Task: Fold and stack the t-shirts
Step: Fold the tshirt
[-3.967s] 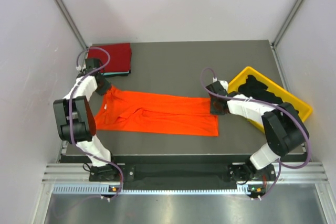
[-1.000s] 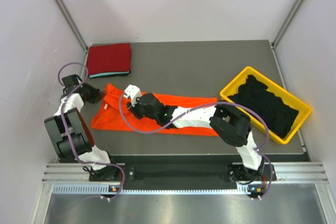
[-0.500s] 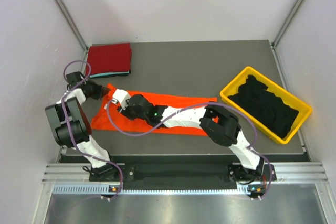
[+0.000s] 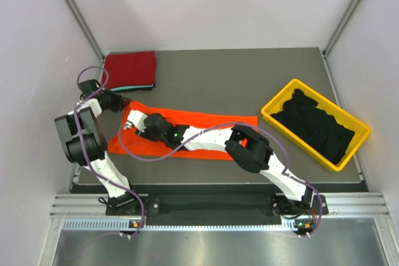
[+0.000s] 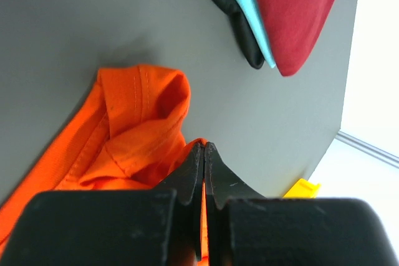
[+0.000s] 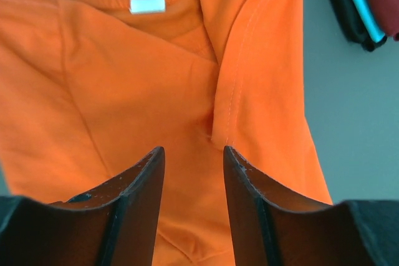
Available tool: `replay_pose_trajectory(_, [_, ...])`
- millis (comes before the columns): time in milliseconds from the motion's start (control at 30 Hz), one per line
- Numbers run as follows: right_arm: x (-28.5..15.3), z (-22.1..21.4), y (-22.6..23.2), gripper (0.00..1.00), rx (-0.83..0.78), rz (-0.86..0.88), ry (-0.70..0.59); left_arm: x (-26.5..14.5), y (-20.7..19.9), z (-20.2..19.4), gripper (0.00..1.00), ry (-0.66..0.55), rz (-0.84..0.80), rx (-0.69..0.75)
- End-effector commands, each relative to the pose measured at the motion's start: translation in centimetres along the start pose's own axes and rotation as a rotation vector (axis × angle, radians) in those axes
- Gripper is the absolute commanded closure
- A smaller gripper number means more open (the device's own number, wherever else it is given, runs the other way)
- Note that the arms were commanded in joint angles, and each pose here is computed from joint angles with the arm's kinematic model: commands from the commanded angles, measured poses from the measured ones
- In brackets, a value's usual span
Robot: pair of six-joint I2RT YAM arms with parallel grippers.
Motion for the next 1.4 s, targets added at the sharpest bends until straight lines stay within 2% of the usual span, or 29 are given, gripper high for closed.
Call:
replay_pose_trajectory(0, [0.3, 1.3, -0.6, 0.56, -0.051, -0.062, -0.007, 0.3, -1.5, 0.8, 1.0, -0.006, -0.055, 0.041])
replay_pose_trajectory(467, [2.1, 0.1, -0.5, 0.56, -0.119, -0.112, 0.065, 0.2, -1.7, 0.8, 1.0, -0.017, -0.038, 0.051])
replay_pose_trajectory(933, [2.7, -0.2, -0.6, 0.55, -0.151, -0.147, 0.082, 0.6, -1.4, 0.6, 1.0, -0.015, -0.02, 0.05])
replay_pose_trajectory(1033, [2.7, 0.0, -0.8, 0.66, -0.157, -0.164, 0.079, 0.6, -1.5, 0.5, 1.0, -0.014, -0.02, 0.048])
replay_pose_trajectory(1067, [2.6, 0.2, -0.9, 0.76, -0.162, -0.171, 0.077, 0.5, -1.6, 0.6, 1.0, -0.016, -0.021, 0.048])
replay_pose_trajectory(1133, [2.4, 0.5, -1.4, 0.84, -0.163, -0.189, 0.069, 0.4, -1.7, 0.5, 1.0, -0.022, -0.015, 0.044])
replay_pose_trajectory(1167, [2.4, 0.6, -1.4, 0.93, -0.164, -0.192, 0.066, 0.4, -1.7, 0.5, 1.0, -0.025, -0.006, 0.036])
replay_pose_trajectory(1200, [2.3, 0.8, -1.6, 0.98, -0.158, -0.194, 0.06, 0.3, -1.8, 0.5, 1.0, -0.032, 0.001, 0.031])
replay_pose_trajectory(1367, [1.2, 1.9, -2.8, 1.0, -0.131, -0.178, 0.006, -0.5, -1.8, 0.4, 1.0, -0.064, 0.051, 0.02])
Point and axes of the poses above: each gripper's point midway between its finger pads, its own x axis out along the fingers, its own y axis along the line the jaws close on, z = x × y, the point moved 10 cm from there along -x, back along the fingers, and after that the axes turned 14 degrees about -x, right-handed, at the moved point
